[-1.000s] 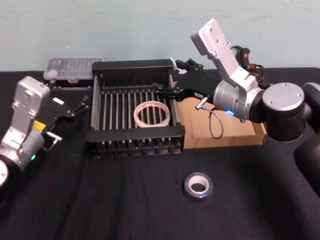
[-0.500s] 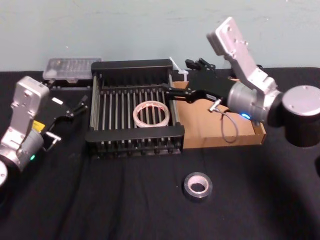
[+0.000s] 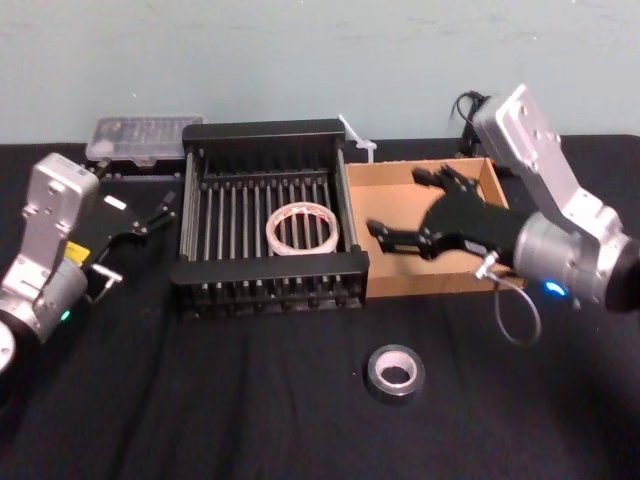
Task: Pick up the white tape and place it into the black box , Pick up the silver tape and place it into the brown box.
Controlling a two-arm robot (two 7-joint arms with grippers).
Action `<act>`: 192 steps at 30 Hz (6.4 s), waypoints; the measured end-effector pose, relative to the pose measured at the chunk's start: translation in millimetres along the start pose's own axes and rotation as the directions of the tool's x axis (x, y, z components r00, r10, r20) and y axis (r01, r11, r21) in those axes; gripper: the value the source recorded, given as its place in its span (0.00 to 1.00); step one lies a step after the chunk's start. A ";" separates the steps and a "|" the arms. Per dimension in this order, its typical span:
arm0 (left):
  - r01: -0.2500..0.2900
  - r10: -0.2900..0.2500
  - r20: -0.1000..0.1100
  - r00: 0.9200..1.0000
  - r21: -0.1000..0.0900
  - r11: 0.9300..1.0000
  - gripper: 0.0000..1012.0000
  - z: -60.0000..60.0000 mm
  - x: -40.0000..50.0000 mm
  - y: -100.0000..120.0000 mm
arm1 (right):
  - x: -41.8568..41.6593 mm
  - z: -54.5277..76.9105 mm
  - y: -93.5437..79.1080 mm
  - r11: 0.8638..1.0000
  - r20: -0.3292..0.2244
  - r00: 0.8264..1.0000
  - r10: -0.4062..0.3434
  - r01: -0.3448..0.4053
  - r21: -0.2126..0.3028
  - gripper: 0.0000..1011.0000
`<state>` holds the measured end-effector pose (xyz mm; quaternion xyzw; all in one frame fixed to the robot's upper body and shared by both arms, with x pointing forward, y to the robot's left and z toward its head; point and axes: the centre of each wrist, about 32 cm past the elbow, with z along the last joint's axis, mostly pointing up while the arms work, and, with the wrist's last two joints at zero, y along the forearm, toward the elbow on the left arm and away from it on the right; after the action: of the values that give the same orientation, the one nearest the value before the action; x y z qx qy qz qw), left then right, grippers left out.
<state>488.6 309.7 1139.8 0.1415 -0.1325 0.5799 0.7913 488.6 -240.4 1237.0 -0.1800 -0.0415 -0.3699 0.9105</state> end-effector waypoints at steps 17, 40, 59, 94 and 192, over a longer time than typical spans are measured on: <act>0.000 0.000 0.000 1.000 0.000 1.000 0.99 0.0 0.0 0.0 | -18.5 -29.0 -32.6 0.987 -0.050 0.997 0.062 -0.068 -0.144 0.99; 0.000 0.000 0.000 1.000 0.000 1.000 0.99 0.0 0.0 0.0 | -29.9 -46.0 -33.7 0.950 -0.086 0.987 0.135 -0.153 -0.271 0.99; 0.000 0.000 0.000 1.000 0.000 1.000 0.99 0.0 0.0 0.0 | -30.0 -51.8 -24.8 0.940 -0.123 0.984 0.132 -0.163 -0.301 0.99; 0.000 0.000 0.000 1.000 0.000 1.000 0.99 0.0 0.0 0.0 | -28.4 -57.3 -9.8 0.934 -0.136 0.985 0.108 -0.147 -0.327 0.99; 0.000 0.000 0.000 1.000 0.000 1.000 0.99 0.0 0.0 0.0 | 8.0 -40.5 -14.4 0.975 -0.217 0.964 -0.151 0.109 -0.195 0.14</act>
<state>488.6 309.7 1139.8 0.1415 -0.1325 0.5800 0.7913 482.1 -269.7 1205.2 -0.2149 0.0865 -0.4495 0.8627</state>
